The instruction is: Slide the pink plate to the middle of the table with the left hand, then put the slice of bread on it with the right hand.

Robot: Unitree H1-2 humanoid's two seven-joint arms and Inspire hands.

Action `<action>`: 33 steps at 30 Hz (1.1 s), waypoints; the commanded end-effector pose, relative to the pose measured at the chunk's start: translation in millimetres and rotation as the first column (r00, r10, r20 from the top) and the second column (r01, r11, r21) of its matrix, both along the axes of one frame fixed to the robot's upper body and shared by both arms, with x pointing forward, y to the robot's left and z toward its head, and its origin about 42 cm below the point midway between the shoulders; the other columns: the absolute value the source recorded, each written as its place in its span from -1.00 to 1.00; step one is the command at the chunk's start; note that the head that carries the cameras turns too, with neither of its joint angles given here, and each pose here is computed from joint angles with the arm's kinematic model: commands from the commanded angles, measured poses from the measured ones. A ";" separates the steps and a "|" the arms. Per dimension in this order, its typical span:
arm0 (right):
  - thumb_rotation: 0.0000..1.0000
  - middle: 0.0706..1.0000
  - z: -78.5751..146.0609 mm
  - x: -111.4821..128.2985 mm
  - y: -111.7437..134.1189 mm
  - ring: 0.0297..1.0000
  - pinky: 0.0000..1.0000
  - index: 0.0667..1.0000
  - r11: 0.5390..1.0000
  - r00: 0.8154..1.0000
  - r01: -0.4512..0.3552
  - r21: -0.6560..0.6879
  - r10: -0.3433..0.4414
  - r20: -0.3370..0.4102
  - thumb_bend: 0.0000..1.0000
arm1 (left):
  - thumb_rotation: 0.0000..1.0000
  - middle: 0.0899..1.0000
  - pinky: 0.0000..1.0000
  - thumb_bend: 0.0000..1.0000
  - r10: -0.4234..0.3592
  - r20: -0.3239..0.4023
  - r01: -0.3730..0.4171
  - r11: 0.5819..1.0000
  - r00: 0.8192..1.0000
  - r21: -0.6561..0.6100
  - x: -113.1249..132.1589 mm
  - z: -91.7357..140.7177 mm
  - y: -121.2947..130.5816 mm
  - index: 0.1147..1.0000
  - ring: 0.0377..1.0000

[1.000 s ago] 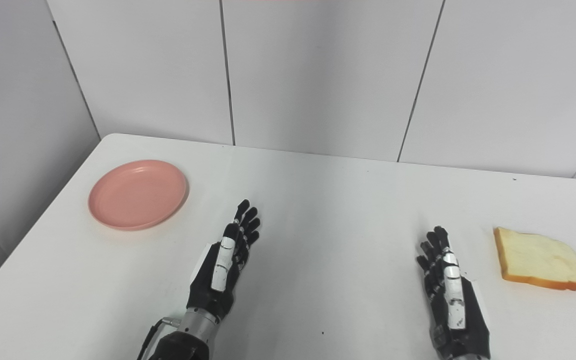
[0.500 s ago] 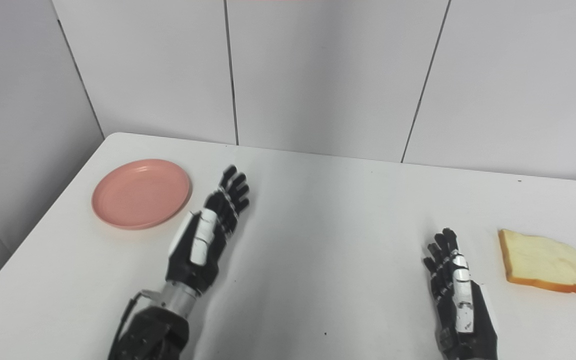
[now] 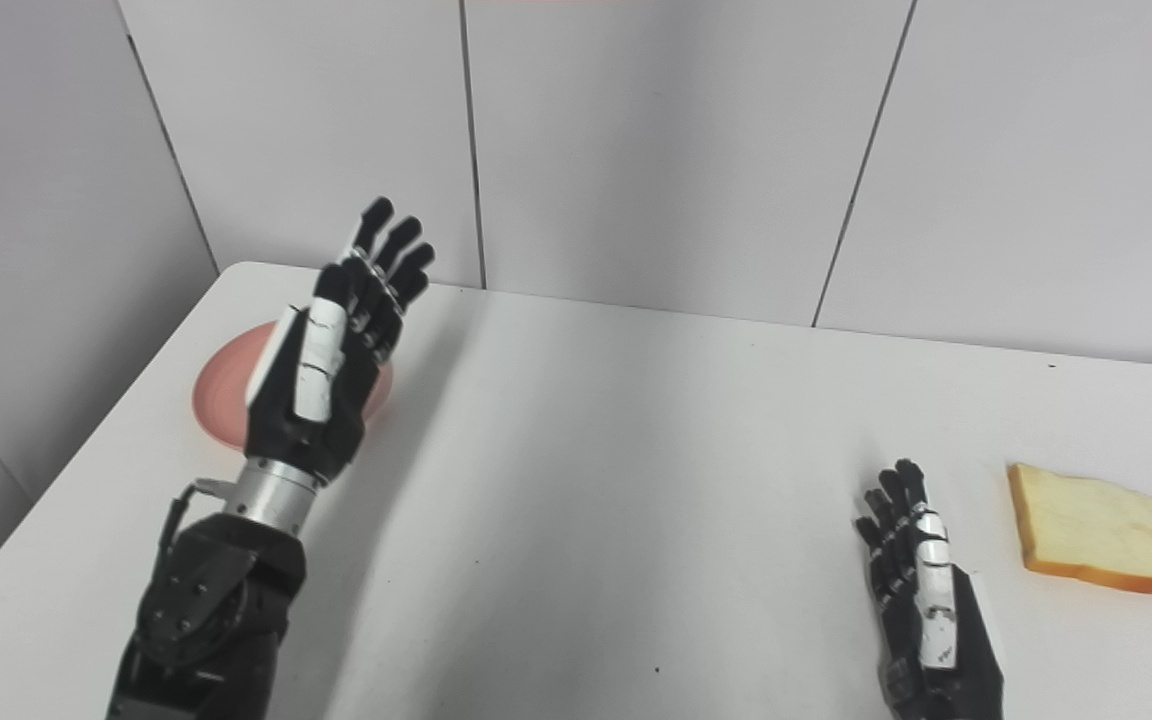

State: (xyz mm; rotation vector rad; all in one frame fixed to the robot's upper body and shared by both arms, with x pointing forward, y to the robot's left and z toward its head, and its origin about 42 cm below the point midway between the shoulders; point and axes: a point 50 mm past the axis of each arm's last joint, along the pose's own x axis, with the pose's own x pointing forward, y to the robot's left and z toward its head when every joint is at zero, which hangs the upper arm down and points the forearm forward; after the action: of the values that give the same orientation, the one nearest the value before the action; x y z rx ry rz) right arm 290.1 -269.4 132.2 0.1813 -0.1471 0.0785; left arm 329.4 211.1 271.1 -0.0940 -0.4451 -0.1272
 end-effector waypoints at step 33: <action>1.00 1.00 16.0 3.3 5.8 1.00 1.00 1.00 1.000 0.997 -0.020 0.006 0.020 0.076 0.05 | 0.89 0.84 0.90 0.70 0.346 0.062 -0.342 0.937 0.936 -0.069 72.6 49.4 160.4 0.80 0.86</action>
State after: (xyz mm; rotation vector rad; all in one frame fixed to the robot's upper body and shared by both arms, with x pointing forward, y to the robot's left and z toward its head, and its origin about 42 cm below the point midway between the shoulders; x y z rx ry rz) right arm 289.9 -264.6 133.4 0.1831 -0.1515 0.0882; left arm 398.1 365.3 289.7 -0.0888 -0.4179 0.2463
